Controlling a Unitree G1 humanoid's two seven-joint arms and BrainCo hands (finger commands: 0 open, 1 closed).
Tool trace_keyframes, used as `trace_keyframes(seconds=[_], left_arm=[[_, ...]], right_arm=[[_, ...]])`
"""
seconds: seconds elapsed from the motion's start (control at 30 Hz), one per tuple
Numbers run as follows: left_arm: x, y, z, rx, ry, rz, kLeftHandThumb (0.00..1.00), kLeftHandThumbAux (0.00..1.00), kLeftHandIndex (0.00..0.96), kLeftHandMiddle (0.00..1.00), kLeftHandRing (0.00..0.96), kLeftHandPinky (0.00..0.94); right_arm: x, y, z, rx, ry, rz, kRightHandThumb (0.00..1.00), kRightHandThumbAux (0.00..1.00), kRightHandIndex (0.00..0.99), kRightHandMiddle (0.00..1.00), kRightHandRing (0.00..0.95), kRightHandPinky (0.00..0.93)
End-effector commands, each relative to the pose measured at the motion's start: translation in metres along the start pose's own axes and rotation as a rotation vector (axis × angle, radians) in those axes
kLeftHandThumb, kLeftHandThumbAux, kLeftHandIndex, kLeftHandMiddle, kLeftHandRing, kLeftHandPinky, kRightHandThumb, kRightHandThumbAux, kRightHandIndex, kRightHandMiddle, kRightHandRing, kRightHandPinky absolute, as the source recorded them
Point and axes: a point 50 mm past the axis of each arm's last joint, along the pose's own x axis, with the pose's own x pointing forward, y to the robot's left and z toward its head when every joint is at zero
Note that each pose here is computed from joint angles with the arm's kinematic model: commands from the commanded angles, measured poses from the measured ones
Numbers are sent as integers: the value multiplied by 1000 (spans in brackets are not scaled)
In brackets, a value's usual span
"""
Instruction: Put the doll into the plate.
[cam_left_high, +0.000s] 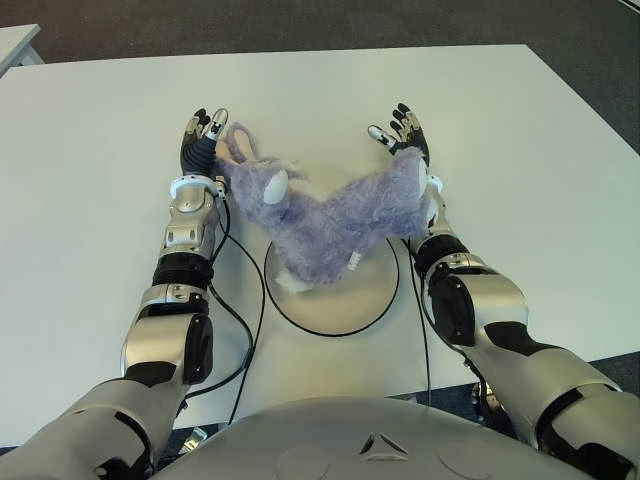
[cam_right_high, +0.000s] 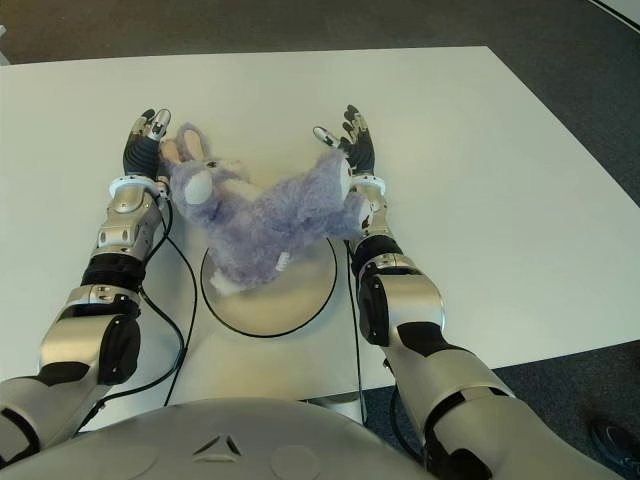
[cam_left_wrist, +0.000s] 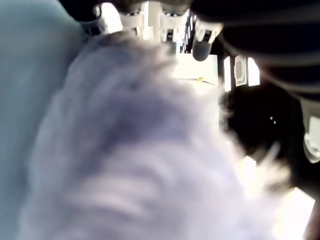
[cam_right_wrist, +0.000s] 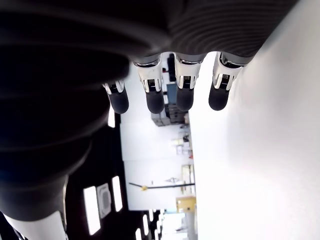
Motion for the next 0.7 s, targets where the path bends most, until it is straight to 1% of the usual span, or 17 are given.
trace_keyframes(seconds=[0.03, 0.3, 0.7], left_arm=[[-7, 2, -18, 13, 62, -21, 0, 455, 0, 63, 30, 0], [-9, 2, -18, 11, 46, -31, 0, 452, 0, 66, 28, 0], [-12, 2, -20, -1, 41, -25, 0, 454, 0, 82, 49, 0]], right_arm=[[-13, -4, -24, 16, 81, -29, 3, 759, 0, 7, 1, 22], [-13, -6, -22, 13, 56, -36, 0, 768, 2, 12, 8, 30], [-13, -7, -19, 13, 31, -31, 0, 749, 1, 14, 11, 29]])
